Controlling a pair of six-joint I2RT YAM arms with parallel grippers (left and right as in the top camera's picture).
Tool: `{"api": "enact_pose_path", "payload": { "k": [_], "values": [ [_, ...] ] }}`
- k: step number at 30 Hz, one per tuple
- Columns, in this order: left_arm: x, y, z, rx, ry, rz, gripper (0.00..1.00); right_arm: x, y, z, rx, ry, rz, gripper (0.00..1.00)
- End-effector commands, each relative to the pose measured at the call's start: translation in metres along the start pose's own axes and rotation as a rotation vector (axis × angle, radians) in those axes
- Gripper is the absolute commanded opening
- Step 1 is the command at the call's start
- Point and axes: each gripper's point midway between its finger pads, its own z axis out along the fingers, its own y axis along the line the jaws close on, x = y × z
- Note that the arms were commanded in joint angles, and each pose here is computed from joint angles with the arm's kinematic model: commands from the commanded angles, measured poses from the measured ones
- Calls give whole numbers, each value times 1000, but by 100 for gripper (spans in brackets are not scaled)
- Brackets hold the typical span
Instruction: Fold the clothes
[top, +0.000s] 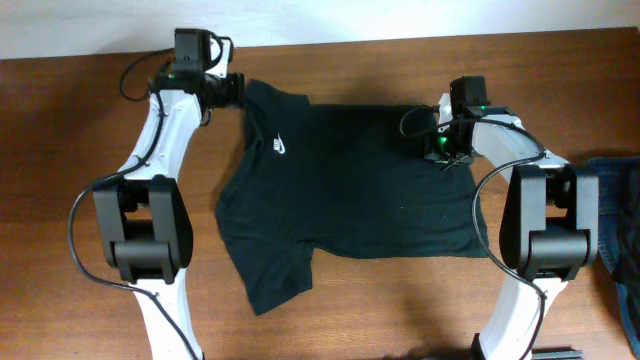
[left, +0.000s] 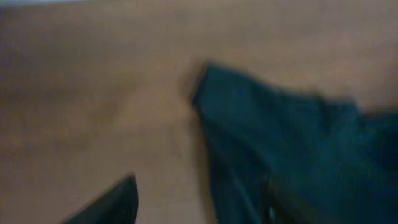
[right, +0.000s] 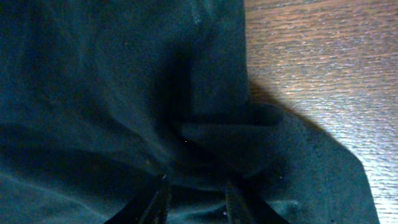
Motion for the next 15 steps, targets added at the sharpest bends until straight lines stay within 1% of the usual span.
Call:
{"api": "enact_pose_path", "payload": {
  "k": [1, 4, 7, 11, 15],
  "values": [
    [11, -41, -6, 87, 76, 46, 60, 9, -5, 7, 29, 23, -4, 36],
    [42, -66, -7, 89, 200, 83, 60, 9, -5, 7, 29, 23, -4, 36],
    [64, -72, -6, -18, 285, 113, 62, 9, -4, 7, 29, 23, -4, 35],
    [76, -64, -7, -187, 324, 118, 66, 10, -5, 7, 29, 26, -4, 36],
    [75, -55, -8, -275, 312, 87, 66, 10, -5, 7, 29, 26, -4, 36]
  ]
}}
